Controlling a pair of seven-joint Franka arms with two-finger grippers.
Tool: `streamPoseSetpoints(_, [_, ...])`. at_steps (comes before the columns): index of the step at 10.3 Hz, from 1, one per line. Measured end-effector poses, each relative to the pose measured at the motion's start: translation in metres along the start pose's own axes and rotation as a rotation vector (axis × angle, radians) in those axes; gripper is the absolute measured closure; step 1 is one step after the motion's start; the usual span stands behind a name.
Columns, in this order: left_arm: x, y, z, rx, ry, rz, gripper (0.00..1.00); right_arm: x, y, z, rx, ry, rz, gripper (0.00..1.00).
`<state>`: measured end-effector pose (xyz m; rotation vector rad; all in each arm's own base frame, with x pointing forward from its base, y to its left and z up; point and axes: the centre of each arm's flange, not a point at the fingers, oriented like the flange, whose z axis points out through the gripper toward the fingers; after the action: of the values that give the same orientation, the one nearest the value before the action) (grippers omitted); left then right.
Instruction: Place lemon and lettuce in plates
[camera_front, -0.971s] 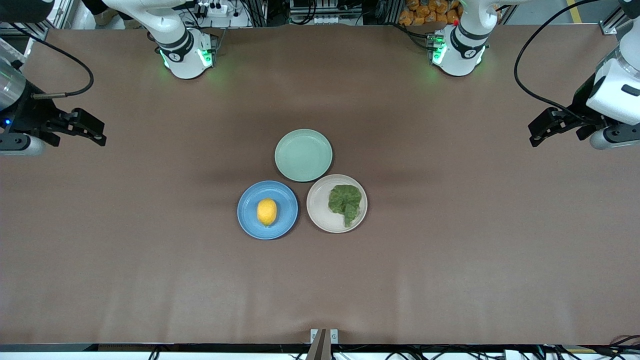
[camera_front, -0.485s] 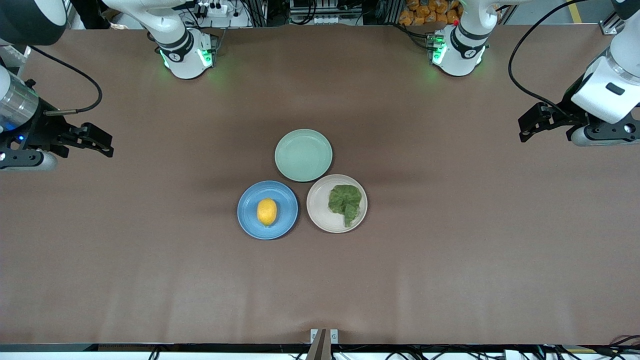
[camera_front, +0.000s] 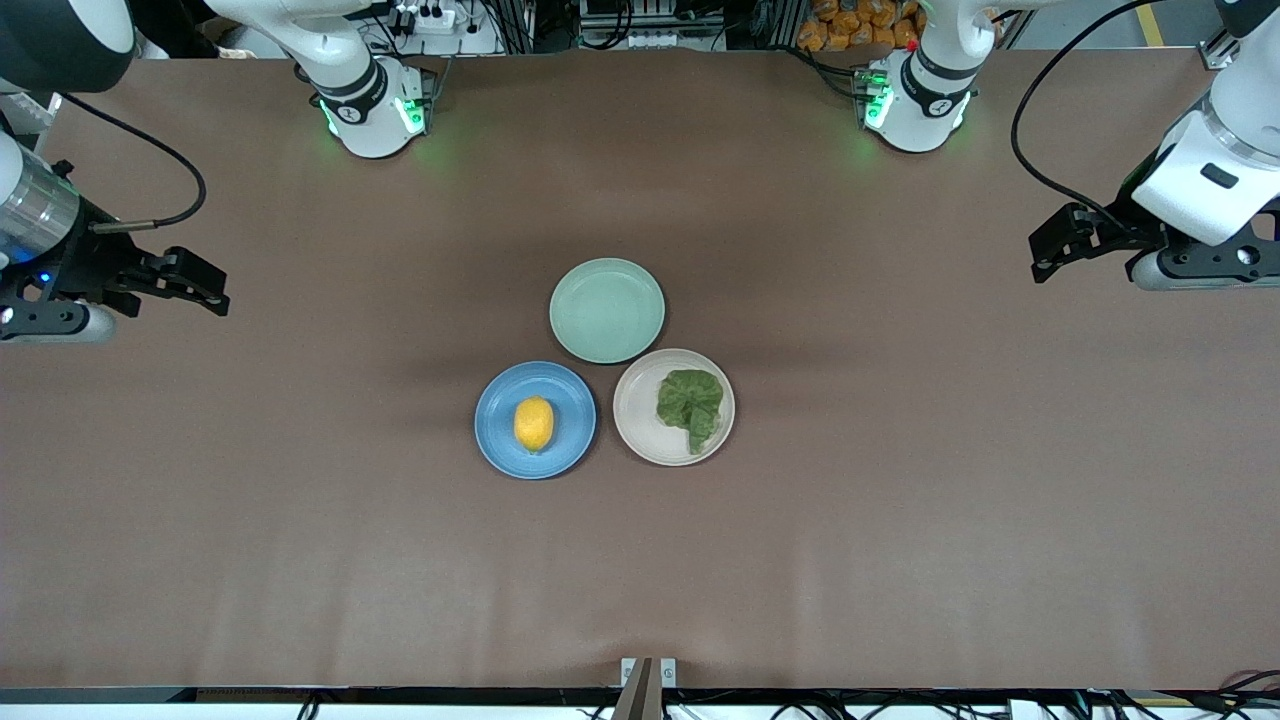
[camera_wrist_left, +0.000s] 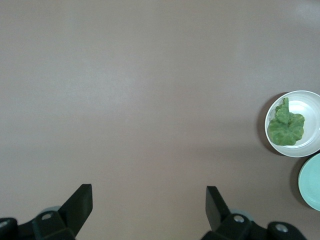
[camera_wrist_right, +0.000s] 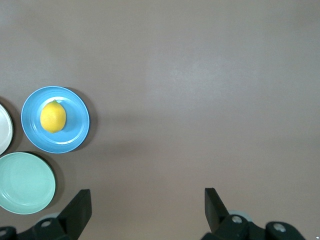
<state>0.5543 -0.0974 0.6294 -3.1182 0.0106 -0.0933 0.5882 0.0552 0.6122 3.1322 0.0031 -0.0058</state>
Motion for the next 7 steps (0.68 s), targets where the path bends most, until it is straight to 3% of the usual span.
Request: streamPoseSetpoints(7, [0.0, -0.002, -0.001, 0.0, 0.001, -0.004, 0.0, -0.005, 0.019, 0.004, -0.011, -0.051, 0.031, 0.0])
